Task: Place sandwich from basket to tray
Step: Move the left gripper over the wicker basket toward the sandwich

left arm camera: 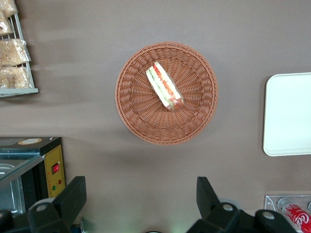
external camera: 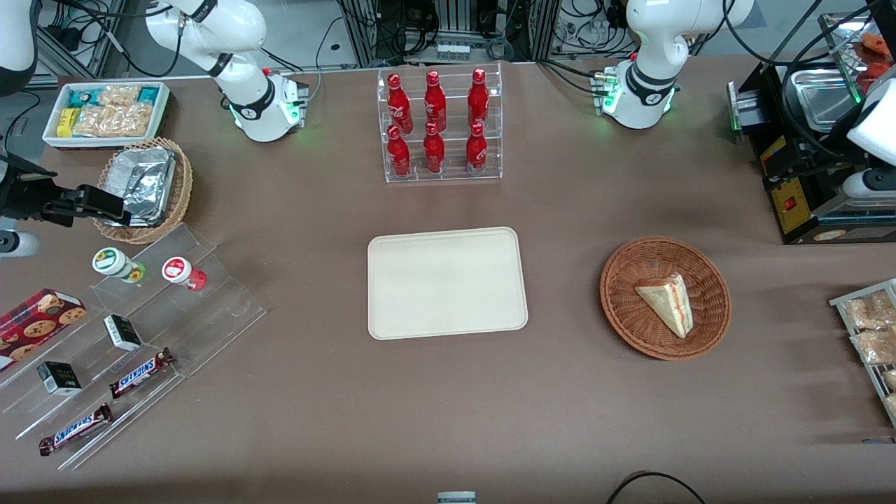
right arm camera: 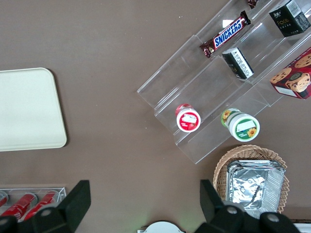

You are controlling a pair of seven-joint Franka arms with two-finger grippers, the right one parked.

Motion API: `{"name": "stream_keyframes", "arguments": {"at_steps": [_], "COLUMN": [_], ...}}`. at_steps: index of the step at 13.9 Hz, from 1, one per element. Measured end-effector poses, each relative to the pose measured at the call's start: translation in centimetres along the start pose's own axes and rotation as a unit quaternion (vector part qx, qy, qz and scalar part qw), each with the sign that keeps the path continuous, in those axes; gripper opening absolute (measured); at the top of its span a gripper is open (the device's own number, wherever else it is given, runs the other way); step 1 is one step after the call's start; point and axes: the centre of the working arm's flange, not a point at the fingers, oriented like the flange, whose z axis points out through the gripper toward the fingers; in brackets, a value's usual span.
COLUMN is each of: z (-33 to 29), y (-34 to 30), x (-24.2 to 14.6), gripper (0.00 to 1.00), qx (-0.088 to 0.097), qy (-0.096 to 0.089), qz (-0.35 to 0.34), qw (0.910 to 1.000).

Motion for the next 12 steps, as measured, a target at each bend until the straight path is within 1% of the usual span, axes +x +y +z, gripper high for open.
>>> {"name": "stream_keyframes", "arguments": {"at_steps": [4, 6, 7, 9, 10, 12], "z": [-0.1, 1.3, 2.8, 6.9, 9.1, 12.7], "y": [0.7, 1.0, 1.0, 1.0, 1.1, 1.1], "x": [0.0, 0.4, 0.8, 1.4, 1.6, 1.8], "gripper": [1.00, 1.00, 1.00, 1.00, 1.00, 1.00], "qx": [0.000, 0.000, 0.001, 0.000, 0.000, -0.001], "qy": [0.001, -0.009, -0.009, -0.006, -0.002, 0.014], "qz": [0.006, 0.008, 0.008, -0.003, -0.026, -0.075], "qw": [1.0000, 0.9999, 0.9999, 1.0000, 0.9997, 0.9971]}}
